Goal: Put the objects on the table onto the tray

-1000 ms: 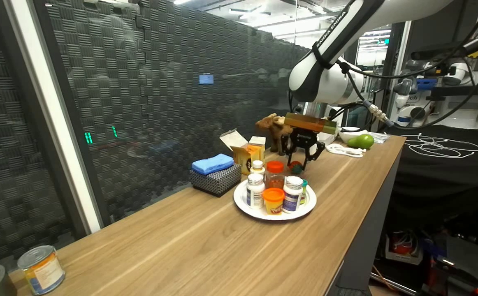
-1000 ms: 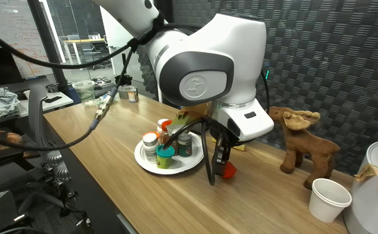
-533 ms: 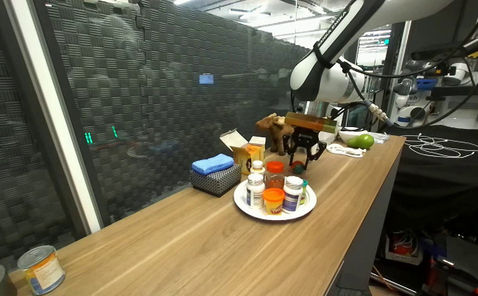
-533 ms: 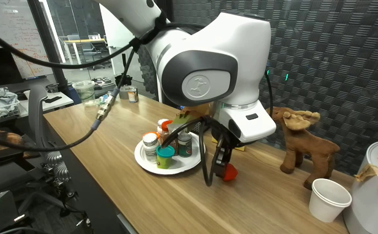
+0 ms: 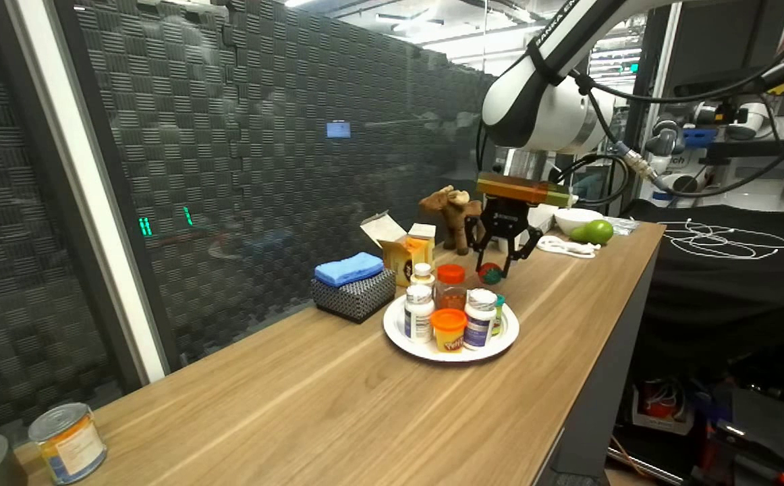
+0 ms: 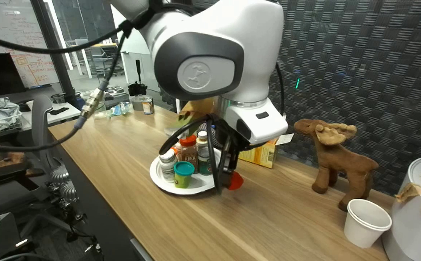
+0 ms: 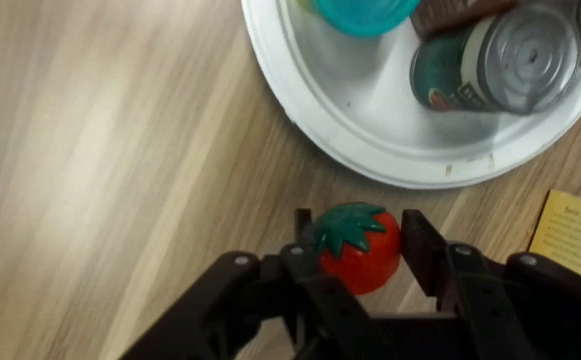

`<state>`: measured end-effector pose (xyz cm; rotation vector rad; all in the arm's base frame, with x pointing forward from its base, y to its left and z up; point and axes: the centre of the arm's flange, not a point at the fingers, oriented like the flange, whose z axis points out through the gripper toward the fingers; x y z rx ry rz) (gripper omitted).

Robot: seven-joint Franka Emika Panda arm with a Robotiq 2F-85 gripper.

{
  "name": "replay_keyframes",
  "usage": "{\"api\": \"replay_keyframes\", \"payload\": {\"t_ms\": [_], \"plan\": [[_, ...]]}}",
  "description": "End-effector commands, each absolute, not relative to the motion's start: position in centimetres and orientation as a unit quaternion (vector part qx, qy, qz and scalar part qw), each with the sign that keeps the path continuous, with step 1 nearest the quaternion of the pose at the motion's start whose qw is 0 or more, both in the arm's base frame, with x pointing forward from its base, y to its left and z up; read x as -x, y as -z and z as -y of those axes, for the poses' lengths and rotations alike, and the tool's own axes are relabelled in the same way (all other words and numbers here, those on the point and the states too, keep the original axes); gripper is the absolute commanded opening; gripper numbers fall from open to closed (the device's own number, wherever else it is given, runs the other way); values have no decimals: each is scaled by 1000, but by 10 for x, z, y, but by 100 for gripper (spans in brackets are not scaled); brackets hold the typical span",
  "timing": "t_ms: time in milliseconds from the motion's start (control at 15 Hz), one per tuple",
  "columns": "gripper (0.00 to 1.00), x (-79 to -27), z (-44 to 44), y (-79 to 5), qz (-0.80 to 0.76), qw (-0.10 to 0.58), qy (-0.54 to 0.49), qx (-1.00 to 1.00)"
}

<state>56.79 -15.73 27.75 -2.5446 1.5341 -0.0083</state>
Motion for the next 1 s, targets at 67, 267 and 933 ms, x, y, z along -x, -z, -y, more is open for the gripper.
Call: {"api": "replay_keyframes", "payload": {"t_ms": [67,267,933], "plan": [[23,-537,127,-309,-436,123,-19,891],[23,-542,114,-309,-402,136,-42,904],[23,-559,104,-302,-378,137,-43,915]]}}
